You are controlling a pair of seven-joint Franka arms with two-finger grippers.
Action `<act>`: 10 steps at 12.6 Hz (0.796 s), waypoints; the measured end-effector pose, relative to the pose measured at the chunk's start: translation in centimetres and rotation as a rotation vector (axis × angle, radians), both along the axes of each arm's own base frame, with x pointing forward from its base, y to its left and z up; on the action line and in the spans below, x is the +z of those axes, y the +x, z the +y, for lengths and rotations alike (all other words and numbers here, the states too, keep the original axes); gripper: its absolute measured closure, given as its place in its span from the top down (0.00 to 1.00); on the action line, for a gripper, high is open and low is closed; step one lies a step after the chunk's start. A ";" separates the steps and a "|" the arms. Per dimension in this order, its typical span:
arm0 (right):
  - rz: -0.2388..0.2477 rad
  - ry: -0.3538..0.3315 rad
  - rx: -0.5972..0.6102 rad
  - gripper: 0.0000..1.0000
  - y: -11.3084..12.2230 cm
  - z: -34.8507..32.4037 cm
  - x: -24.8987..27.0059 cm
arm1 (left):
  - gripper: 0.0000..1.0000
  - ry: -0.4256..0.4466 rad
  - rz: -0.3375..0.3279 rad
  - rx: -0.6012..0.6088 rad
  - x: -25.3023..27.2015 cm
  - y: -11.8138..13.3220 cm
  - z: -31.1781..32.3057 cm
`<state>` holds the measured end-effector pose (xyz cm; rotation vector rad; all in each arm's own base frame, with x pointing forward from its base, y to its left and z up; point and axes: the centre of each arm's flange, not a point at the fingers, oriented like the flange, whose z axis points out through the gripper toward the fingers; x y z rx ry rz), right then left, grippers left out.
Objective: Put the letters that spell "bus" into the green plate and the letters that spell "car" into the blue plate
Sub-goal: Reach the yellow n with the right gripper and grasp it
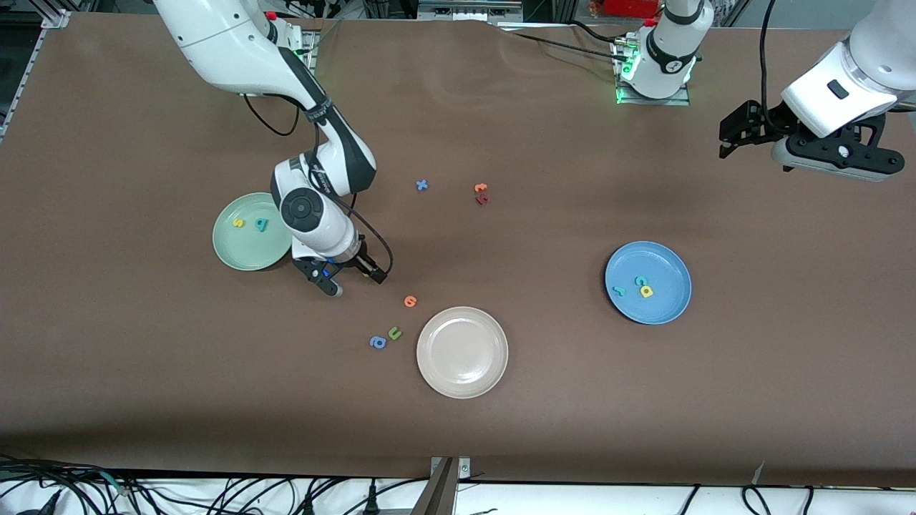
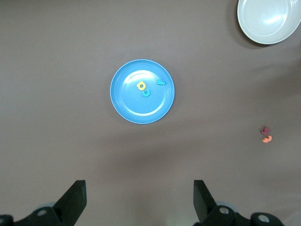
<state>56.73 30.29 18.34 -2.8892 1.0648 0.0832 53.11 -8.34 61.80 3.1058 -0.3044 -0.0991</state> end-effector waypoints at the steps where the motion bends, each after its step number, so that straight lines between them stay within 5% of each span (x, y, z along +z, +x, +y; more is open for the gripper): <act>1: 0.001 0.000 -0.004 0.98 0.0 0.0 -0.2 | 1.00 0.000 0.000 0.000 0.0 0.0 0.0; 10: 0.014 -0.005 -0.011 0.75 0.0 -0.3 -1.1 | 1.00 0.000 -0.001 -0.001 0.0 0.0 -0.1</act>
